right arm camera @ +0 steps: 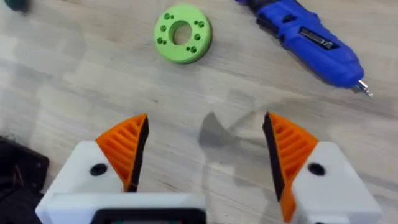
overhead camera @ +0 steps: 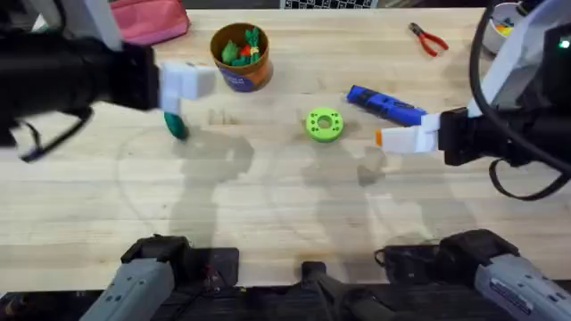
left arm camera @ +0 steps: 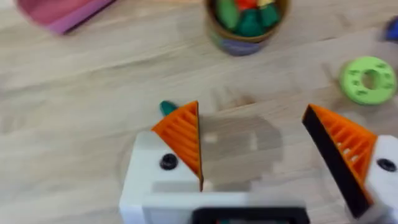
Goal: Pick up the gripper from the table and insert it into the empty holder that is missing its gripper. Then pick up a screw, insert it into the mounting hole, and use the screwdriver to tighten it. Finally, clean up the table by picking up the vegetable and placing it into the bucket.
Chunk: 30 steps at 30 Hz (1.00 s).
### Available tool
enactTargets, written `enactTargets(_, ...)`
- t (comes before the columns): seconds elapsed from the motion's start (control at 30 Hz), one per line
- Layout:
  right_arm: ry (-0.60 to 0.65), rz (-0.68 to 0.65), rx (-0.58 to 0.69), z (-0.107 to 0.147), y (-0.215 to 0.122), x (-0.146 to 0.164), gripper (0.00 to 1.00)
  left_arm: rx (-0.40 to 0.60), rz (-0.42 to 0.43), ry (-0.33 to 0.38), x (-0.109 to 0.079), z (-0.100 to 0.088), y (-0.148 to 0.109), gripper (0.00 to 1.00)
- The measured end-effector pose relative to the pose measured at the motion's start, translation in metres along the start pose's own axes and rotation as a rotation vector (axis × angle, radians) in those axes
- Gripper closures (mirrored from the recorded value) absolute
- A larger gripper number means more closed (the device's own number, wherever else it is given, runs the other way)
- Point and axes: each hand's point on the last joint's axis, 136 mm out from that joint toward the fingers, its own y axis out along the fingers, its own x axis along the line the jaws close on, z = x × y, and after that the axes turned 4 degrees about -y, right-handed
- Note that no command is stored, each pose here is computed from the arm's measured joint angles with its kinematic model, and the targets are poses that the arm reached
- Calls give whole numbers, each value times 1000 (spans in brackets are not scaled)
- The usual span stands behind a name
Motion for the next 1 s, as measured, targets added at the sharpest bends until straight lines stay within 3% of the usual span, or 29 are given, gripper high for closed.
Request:
enactTargets(0.17, 30, 17, -11, 0, 0, -7, 8, 123, -142, -121, 46, -2, 12, 15)
enactTargets(0.23, 31, 18, -12, 0, 0, -7, 8, 177, -182, -203, 65, 1, 27, 15)
enactTargets(0.33, 31, 18, -12, 0, 0, -7, 8, 276, -234, -343, 92, 20, 51, 15)
enactTargets(0.5, 31, 18, -12, 0, 0, -7, 8, 413, -283, -488, 124, 53, 80, 14)
enactTargets(0.6, 32, 18, -12, 0, 0, -7, 9, 490, -280, -520, 127, 70, 96, 13)
enactTargets(0.87, 34, 18, -11, 0, 0, -7, 9, 696, -268, -623, 112, 114, 147, 29)
enactTargets(1.0, 34, 18, -10, 0, 0, -7, 9, 764, -283, -679, 111, 133, 159, 48)
